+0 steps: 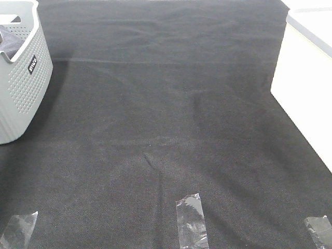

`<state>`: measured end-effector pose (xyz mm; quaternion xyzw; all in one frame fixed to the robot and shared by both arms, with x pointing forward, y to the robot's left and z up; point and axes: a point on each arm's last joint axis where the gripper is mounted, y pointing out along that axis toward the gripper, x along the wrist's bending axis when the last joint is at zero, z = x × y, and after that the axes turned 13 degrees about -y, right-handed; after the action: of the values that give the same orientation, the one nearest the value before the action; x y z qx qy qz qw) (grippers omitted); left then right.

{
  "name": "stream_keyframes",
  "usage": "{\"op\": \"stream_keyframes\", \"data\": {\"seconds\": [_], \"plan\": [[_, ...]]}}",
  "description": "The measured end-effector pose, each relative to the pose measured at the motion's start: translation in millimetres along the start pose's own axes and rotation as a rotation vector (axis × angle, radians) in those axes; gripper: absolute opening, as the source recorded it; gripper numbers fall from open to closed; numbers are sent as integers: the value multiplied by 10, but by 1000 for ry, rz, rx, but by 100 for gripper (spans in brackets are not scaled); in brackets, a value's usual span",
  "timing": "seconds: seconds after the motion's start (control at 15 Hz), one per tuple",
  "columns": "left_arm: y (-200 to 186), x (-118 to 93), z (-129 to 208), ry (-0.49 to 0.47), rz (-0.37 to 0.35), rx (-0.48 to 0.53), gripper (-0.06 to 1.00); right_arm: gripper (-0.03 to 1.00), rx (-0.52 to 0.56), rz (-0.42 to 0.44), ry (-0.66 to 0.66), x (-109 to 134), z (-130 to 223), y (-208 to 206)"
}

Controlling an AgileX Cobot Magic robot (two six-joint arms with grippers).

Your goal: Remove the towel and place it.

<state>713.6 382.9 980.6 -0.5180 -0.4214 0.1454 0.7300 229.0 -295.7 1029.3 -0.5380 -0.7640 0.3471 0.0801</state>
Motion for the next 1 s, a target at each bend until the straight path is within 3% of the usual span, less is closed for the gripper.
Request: {"op": "stream_keyframes", "data": {"seconds": [0.27, 0.6, 1.0], "plan": [[-663, 160, 135, -250, -15, -144, 0, 70, 0, 0, 0, 0, 0, 0], [-1429, 237, 395, -471, -20, -306, 0, 70, 0, 0, 0, 0, 0, 0], [-2318, 104, 645, -522, -17, -532, 0, 70, 0, 0, 0, 0, 0, 0]]}}
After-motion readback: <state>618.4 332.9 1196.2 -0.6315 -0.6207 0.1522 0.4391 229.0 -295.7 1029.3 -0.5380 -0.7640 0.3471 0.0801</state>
